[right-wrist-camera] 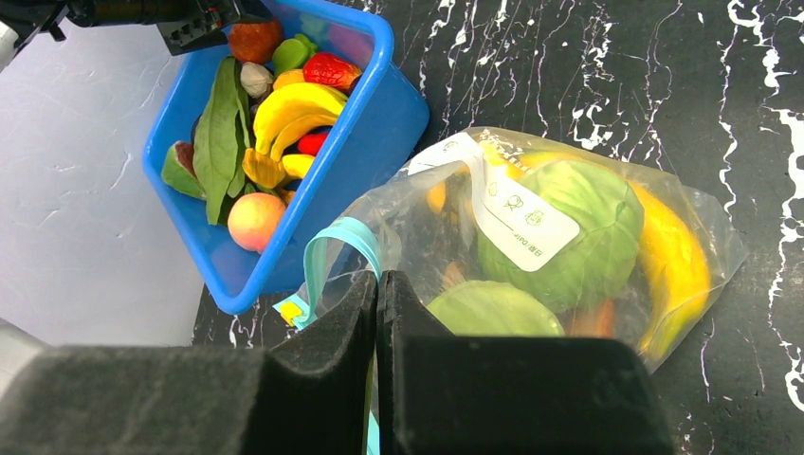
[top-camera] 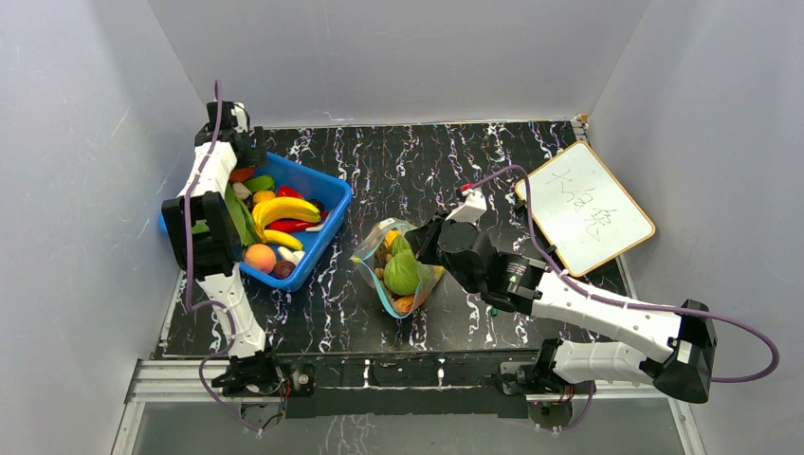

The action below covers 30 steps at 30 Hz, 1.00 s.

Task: Place the food in the zip-top bag and seal the zipper
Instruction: Pick up the fake vegetable from the bin.

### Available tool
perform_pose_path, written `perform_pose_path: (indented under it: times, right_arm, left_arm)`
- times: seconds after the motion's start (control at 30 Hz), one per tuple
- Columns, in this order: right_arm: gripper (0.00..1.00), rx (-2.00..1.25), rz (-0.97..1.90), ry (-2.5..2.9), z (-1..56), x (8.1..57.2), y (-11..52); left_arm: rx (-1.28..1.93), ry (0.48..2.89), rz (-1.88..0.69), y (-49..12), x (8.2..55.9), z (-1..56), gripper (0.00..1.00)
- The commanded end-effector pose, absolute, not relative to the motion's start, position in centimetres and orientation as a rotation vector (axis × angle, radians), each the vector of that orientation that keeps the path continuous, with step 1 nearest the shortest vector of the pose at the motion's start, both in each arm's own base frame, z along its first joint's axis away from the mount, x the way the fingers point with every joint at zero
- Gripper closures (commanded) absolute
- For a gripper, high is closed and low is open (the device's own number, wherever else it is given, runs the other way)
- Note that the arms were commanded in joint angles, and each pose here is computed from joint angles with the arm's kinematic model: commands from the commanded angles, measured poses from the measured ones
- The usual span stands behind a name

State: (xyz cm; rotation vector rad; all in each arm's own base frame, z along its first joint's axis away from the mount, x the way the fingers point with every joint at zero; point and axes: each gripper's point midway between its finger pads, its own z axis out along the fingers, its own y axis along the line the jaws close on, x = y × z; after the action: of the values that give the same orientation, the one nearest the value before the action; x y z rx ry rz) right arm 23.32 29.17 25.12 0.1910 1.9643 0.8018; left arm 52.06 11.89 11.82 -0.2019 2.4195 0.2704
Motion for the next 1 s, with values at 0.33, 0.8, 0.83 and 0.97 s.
perform_pose_path:
  times: [0.33,0.8,0.83,0.97]
  right_arm:
    - [1.0,0.24,0.862,1.833,29.7,24.3,29.0]
    - [1.0,0.262,0.894,1.848,29.0,23.8,28.9]
    - [1.0,0.264,0.902,1.851,29.1,23.7,29.0]
    - [1.0,0.26,0.926,1.863,29.3,23.3,29.1]
  left_arm:
    - [-0.217,2.408,0.407,14.4,53.5,11.3,0.19]
    - [-0.264,2.351,0.238,11.6,51.4,15.6,0.48]
    - [-0.267,2.337,0.219,11.4,51.1,16.5,0.5]
    - [-0.279,2.31,0.156,10.2,49.7,18.5,0.51]
